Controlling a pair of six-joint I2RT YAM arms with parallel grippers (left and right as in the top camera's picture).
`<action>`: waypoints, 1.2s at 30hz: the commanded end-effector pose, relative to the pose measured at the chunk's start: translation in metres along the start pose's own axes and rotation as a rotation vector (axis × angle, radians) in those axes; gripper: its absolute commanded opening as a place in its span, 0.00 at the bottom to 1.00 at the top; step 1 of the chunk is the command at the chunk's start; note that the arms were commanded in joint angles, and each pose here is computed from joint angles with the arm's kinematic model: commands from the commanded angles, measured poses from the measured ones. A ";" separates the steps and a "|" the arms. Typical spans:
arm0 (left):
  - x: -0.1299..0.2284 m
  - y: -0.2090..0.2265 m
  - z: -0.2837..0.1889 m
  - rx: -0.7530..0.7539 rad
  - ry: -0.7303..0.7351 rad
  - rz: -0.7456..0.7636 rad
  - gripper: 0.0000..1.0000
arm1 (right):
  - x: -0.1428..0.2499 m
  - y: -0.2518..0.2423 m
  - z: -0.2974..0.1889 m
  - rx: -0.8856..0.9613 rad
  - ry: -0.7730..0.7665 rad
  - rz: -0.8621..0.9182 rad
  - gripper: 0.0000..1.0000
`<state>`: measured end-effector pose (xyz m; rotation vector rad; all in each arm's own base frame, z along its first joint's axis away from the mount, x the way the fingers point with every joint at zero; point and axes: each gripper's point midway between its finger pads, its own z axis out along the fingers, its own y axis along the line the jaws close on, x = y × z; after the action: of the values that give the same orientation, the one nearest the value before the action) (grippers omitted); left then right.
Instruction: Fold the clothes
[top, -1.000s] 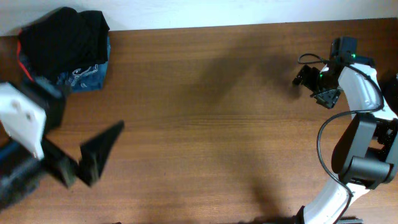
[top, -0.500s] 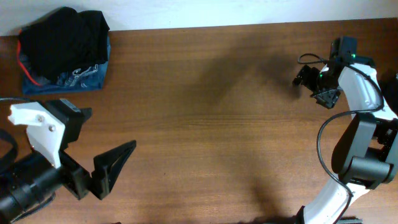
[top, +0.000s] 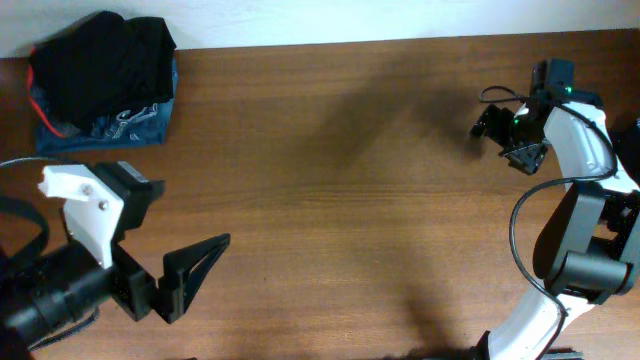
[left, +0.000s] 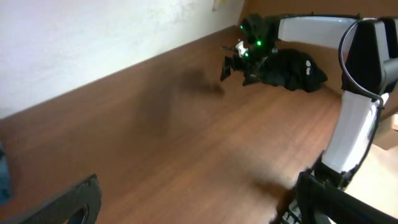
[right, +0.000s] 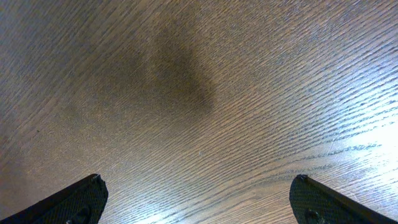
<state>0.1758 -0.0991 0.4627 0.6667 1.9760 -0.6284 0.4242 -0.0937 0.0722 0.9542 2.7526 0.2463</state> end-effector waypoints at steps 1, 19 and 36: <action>0.011 0.006 0.008 0.008 0.039 -0.014 0.99 | 0.001 -0.004 0.003 0.013 0.005 -0.005 0.99; 0.084 0.011 0.055 0.020 -0.063 0.172 0.99 | 0.001 -0.004 0.003 0.013 0.005 -0.005 0.99; 0.135 0.004 0.116 0.160 -0.333 0.503 0.99 | 0.001 -0.004 0.003 0.013 0.005 -0.005 0.99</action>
<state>0.1887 -0.1498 0.2909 1.0548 1.3922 -0.6039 0.4241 -0.0937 0.0720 0.9543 2.7530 0.2463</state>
